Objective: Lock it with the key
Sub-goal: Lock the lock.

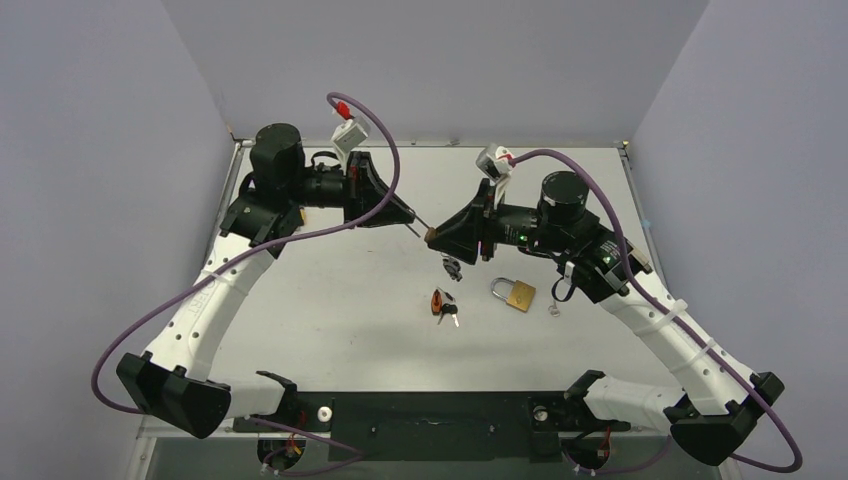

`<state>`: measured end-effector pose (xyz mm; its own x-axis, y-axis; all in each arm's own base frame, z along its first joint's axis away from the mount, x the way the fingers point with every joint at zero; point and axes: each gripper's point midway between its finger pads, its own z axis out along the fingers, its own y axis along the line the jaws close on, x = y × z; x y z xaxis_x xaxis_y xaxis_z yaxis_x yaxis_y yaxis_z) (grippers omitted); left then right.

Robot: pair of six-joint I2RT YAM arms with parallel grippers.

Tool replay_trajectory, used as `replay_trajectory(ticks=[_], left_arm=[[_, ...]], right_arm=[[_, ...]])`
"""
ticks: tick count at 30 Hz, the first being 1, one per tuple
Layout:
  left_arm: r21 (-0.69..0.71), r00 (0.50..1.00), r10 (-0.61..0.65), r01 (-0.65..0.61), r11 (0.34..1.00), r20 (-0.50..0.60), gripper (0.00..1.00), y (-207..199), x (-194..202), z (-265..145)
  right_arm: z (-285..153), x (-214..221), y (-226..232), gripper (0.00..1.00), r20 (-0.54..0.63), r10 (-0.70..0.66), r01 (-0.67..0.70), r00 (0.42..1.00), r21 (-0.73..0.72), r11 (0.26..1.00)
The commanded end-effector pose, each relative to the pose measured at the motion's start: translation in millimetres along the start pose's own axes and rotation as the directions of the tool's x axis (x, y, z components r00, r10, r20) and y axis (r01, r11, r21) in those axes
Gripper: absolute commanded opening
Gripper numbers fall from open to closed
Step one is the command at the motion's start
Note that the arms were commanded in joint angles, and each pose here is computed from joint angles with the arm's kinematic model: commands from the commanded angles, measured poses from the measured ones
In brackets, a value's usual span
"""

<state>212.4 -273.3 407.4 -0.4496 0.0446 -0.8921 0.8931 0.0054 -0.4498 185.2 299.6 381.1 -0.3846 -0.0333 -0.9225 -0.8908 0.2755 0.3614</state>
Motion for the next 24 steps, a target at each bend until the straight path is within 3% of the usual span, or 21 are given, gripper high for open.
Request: replay_trajectory(ticks=[1,2,4,6,15,24], left_arm=[[-0.091,0.994,0.047,-0.038,0.995,0.097,0.00,-2.7,-30.9,0.5],[-0.087,0.992,0.062,-0.052,0.995,0.112,0.00,-6.0,-35.2,0.9],[-0.099,0.988,0.070,-0.057,0.994,0.140,0.00,-12.6,-41.8,0.6],[-0.113,0.983,0.085,-0.067,0.991,0.164,0.00,-19.6,-48.4,-1.0],[-0.134,0.942,0.124,-0.085,0.987,0.312,0.00,-52.1,-83.7,-6.6],[-0.173,0.885,0.049,0.036,0.984,0.463,0.00,-57.9,-119.8,-12.9]], right_arm=[[-1.2,-20.8,3.5,0.45,0.075,-0.070,0.069,0.995,0.009,0.998],[-2.0,-24.5,2.4,0.58,0.089,-0.077,0.076,0.993,0.019,0.997],[-4.1,-30.2,2.1,0.72,0.110,-0.088,0.086,0.990,0.030,0.996],[-7.5,-39.1,2.7,0.75,0.144,-0.100,0.097,0.985,0.028,0.995],[-32.8,-90.9,5.2,0.77,0.370,-0.098,0.123,0.924,-0.045,0.991],[-40.2,-123.6,36.3,0.65,0.503,-0.035,0.164,0.863,-0.215,0.963]])
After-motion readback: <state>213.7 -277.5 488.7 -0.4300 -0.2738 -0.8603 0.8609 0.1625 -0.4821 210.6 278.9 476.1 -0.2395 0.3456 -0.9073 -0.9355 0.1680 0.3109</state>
